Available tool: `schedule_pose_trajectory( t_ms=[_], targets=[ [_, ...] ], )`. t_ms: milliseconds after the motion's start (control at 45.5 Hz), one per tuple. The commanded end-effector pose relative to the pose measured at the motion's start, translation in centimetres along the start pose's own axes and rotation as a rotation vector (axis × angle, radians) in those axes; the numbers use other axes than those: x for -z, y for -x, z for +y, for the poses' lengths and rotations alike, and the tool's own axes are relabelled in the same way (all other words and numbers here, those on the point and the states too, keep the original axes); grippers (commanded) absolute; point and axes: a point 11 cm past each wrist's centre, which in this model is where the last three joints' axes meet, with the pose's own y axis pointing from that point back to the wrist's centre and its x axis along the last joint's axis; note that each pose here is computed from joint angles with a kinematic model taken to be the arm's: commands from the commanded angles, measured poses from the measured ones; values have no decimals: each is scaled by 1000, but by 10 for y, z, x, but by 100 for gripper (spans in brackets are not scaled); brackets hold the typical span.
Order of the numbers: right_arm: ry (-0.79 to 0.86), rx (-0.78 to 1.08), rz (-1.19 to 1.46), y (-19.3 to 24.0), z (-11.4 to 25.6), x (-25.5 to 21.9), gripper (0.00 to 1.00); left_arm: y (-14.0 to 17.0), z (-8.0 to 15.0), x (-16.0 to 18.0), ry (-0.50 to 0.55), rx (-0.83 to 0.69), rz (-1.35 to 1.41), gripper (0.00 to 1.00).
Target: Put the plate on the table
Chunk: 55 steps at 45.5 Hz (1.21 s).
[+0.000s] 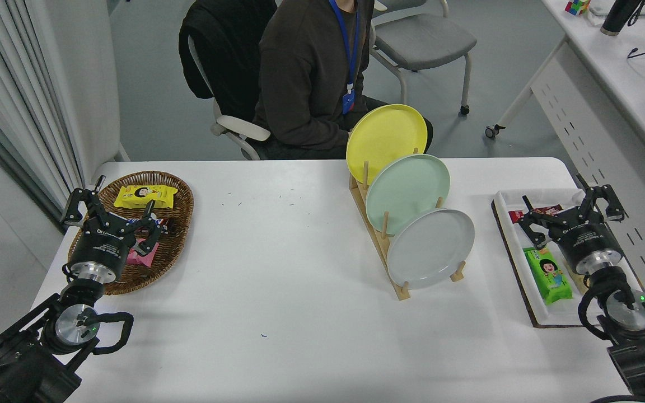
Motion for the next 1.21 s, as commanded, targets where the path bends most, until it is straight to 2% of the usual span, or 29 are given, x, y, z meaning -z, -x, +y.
schedule_pose_trajectory(
  t_ms=[0, 1187],
  targets=[
    [6, 4, -2, 2, -1, -3, 100, 0, 0, 0, 1, -1, 1, 98],
    [10, 37, 25, 17, -11, 2, 100, 0, 0, 0, 1, 1, 2, 98]
  ],
)
